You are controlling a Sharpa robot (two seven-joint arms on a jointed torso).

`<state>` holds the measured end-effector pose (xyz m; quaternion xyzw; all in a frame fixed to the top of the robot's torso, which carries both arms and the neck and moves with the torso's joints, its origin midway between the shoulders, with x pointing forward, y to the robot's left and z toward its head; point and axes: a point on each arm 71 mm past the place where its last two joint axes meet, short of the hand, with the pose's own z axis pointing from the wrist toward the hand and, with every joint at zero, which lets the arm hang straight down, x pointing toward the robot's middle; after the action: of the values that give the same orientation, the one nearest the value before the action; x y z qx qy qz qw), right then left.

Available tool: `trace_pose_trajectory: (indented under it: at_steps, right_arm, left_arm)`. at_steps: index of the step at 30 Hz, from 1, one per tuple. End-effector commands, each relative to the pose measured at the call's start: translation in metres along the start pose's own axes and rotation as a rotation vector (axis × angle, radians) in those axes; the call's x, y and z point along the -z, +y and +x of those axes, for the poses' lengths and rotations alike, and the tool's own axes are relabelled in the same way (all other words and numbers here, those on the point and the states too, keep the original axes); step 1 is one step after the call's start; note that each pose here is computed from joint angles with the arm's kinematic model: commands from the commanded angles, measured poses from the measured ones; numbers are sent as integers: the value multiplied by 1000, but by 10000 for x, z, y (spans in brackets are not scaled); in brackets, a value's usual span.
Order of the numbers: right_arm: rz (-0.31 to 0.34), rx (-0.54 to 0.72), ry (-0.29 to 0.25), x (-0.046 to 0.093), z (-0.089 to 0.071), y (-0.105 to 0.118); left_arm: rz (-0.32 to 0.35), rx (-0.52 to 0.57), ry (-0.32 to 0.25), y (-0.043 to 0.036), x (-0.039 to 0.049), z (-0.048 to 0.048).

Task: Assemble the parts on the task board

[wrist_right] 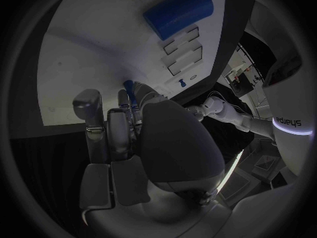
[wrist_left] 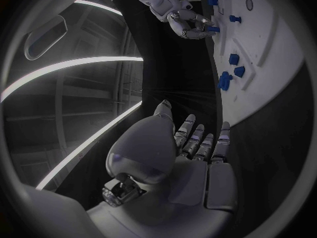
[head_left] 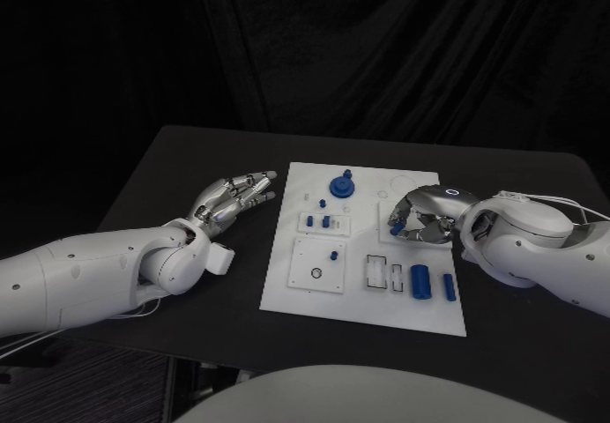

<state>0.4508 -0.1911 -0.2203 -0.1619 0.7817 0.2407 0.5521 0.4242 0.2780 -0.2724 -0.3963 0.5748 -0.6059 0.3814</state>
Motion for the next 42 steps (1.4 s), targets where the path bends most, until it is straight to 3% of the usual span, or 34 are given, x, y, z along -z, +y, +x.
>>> trace_pose_trajectory:
  at_steps: [1,6,21,33,42]
  right_arm:
    - [-9,5,-1,-3,11,8]
    - [-15,5,-11,-10,4,17]
    - [-46,-12,-111,40,-72,45]
    - [-87,-9,-207,179,-368,186]
    - [-146,-9,-196,217,-427,401]
  left_arm:
    - [106,39,23,-92,-11,26]
    - [106,47,32,-91,-13,31]
    - [97,55,42,-81,-20,37]
    - [103,53,36,-101,11,45]
    - [100,56,39,-101,11,53]
